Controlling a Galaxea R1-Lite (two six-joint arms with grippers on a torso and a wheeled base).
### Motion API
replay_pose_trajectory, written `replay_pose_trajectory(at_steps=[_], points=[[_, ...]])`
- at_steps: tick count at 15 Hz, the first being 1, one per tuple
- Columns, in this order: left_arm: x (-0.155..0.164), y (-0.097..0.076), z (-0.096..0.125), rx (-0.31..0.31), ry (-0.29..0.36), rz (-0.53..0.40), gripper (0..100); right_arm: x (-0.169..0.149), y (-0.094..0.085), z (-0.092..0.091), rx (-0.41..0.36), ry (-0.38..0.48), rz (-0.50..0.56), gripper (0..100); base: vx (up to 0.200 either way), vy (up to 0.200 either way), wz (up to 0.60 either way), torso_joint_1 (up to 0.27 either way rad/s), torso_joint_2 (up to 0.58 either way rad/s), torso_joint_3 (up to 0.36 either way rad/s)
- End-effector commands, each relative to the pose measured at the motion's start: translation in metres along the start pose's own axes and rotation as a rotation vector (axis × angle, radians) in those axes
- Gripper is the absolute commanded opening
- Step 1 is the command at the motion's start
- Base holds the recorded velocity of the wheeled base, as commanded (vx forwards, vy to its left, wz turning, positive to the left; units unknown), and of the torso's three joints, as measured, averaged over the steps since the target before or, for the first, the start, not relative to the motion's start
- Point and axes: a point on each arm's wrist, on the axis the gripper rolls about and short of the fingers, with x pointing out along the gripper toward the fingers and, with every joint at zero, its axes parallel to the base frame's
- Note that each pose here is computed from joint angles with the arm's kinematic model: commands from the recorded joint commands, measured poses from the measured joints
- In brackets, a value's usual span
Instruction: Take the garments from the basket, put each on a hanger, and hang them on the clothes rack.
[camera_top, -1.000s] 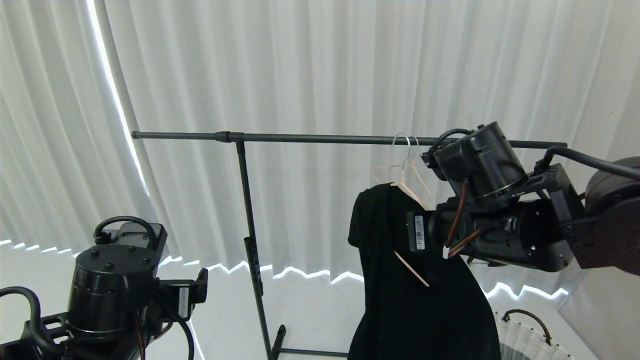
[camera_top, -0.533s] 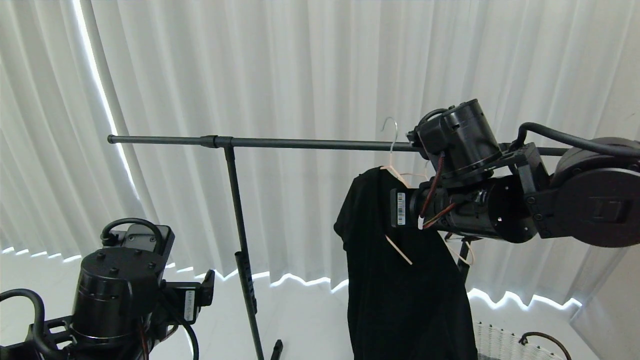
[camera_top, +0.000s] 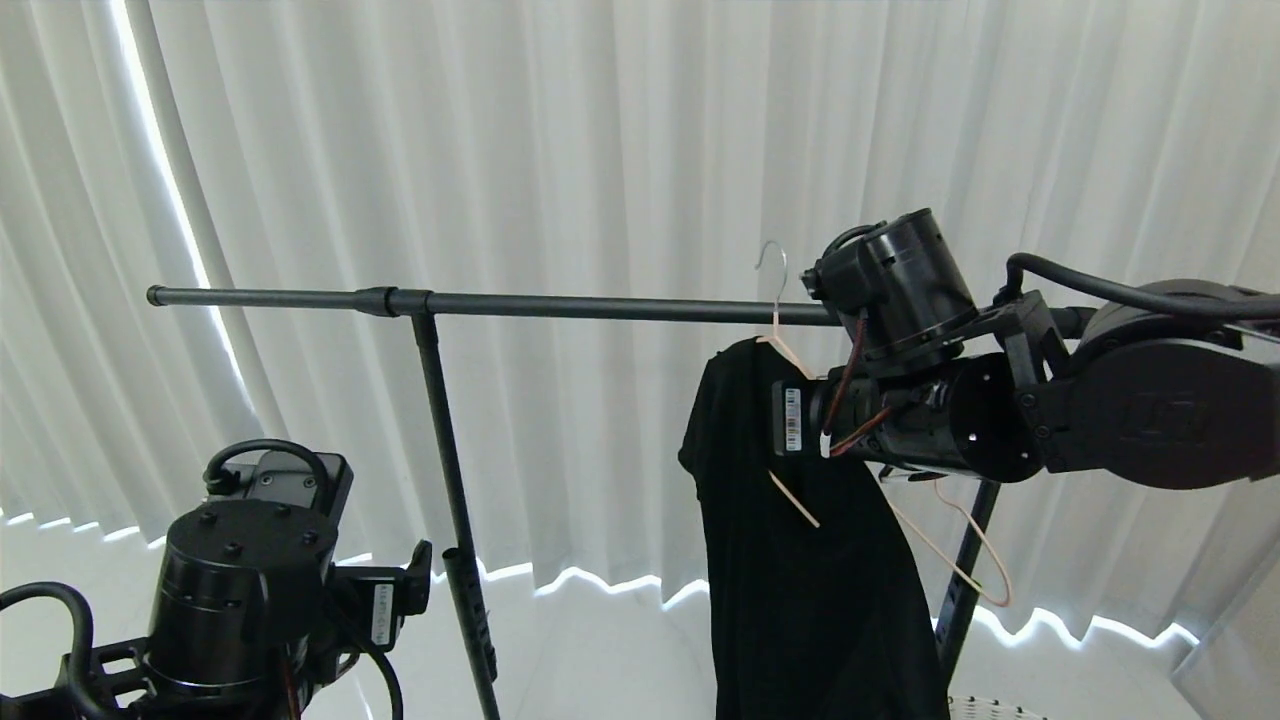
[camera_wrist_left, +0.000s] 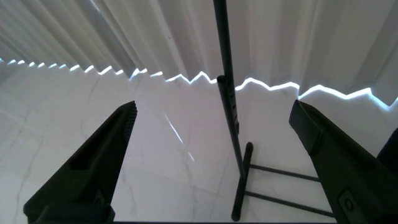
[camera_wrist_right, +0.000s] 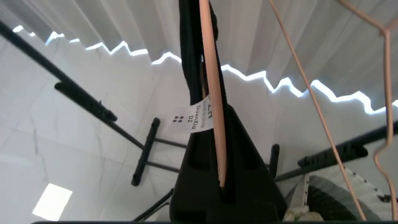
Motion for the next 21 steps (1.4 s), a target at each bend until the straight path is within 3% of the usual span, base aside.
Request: replay_pose_trajectory(at_steps=[1, 6, 12, 16, 21], points=[[0.000, 0.000, 0.000, 0.000, 0.000, 0.000, 100, 0.002, 0.001, 0.000, 0.002, -0.003, 0.003, 0, 0.000, 0.000, 0.00, 0.000, 0.00, 0.000], [-0.001, -0.001, 0.000, 0.001, -0.003, -0.006, 100, 0.010, 0.001, -0.004, -0.004, 0.011, -0.010, 0, 0.000, 0.000, 0.00, 0.000, 0.00, 0.000], [-0.003, 0.002, 0.002, -0.012, -0.016, -0.004, 100, 0.059, -0.025, -0.002, -0.047, 0.025, -0.105, 0, 0.000, 0.000, 0.00, 0.000, 0.00, 0.000], [-0.003, 0.002, 0.001, -0.012, -0.016, -0.006, 100, 0.077, -0.025, -0.016, -0.065, 0.073, -0.130, 0, 0.000, 0.000, 0.00, 0.000, 0.00, 0.000], [-0.005, 0.001, 0.000, -0.004, -0.016, -0.013, 100, 0.080, -0.024, -0.016, -0.063, 0.069, -0.130, 0, 0.000, 0.000, 0.00, 0.000, 0.00, 0.000]])
